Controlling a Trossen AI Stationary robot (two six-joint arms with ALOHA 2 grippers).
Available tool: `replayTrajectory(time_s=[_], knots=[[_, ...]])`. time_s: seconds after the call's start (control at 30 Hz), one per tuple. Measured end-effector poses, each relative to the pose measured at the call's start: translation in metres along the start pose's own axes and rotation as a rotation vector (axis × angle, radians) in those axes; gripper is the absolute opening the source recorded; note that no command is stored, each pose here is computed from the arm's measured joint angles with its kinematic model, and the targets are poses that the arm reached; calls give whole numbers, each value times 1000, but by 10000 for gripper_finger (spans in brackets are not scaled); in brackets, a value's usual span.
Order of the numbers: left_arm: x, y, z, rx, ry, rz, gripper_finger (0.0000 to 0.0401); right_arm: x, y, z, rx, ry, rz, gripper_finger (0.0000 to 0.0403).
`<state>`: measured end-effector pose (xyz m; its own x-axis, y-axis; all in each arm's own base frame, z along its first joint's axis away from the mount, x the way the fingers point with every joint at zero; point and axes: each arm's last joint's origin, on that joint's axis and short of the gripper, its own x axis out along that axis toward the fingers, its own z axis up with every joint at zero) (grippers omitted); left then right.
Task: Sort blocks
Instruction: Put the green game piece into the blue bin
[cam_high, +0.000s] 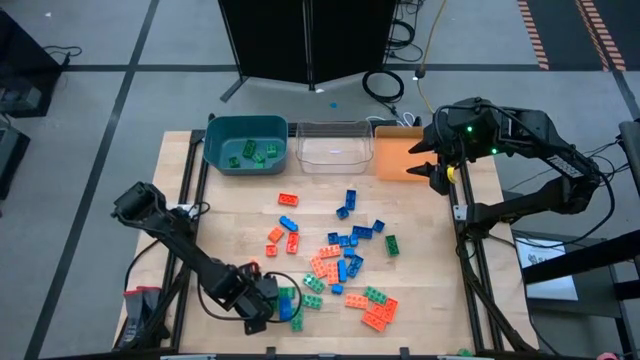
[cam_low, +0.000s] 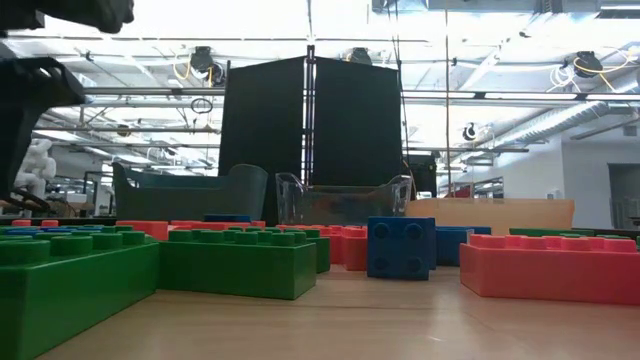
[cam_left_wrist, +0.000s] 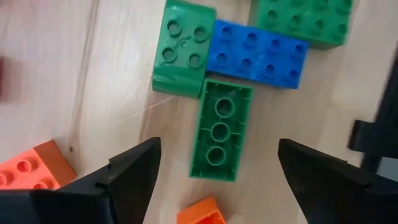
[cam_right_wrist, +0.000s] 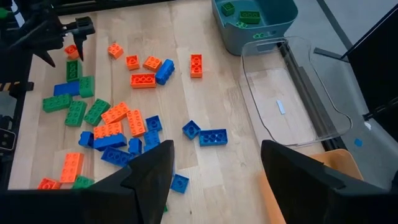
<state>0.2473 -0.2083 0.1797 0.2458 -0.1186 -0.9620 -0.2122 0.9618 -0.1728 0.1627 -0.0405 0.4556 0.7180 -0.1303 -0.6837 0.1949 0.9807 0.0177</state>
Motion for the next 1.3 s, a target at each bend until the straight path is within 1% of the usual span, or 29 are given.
replayTrajectory(time_s=[0.07, 0.23, 0.37, 0.57, 0.63, 0.7, 0.93, 1.0, 1.3], knots=[[8, 0, -1, 6, 15, 19, 329, 0, 0, 0, -4, 0, 0, 240], [24, -2, -2, 9, 61, 25, 329, 0, 0, 0, -10, 1, 0, 240], [39, -1, -3, 10, 82, 67, 329, 0, 0, -1, -12, 12, 1, 240], [51, -1, -5, 33, 117, 88, 322, 0, 0, -3, -11, 29, 1, 240], [52, -1, -5, 37, 120, 92, 308, 0, 0, -3, -11, 33, 1, 240], [52, 0, -5, 34, 121, 93, 284, 0, 0, -3, -10, 32, 1, 240], [53, 0, -4, 30, 119, 86, 167, 0, 0, -3, -3, 32, 1, 240], [53, 0, -4, 30, 121, 82, 141, 0, 0, -3, -3, 32, 0, 240], [49, 0, -3, 23, 109, 68, 139, 0, 0, -3, -9, 33, 0, 240]])
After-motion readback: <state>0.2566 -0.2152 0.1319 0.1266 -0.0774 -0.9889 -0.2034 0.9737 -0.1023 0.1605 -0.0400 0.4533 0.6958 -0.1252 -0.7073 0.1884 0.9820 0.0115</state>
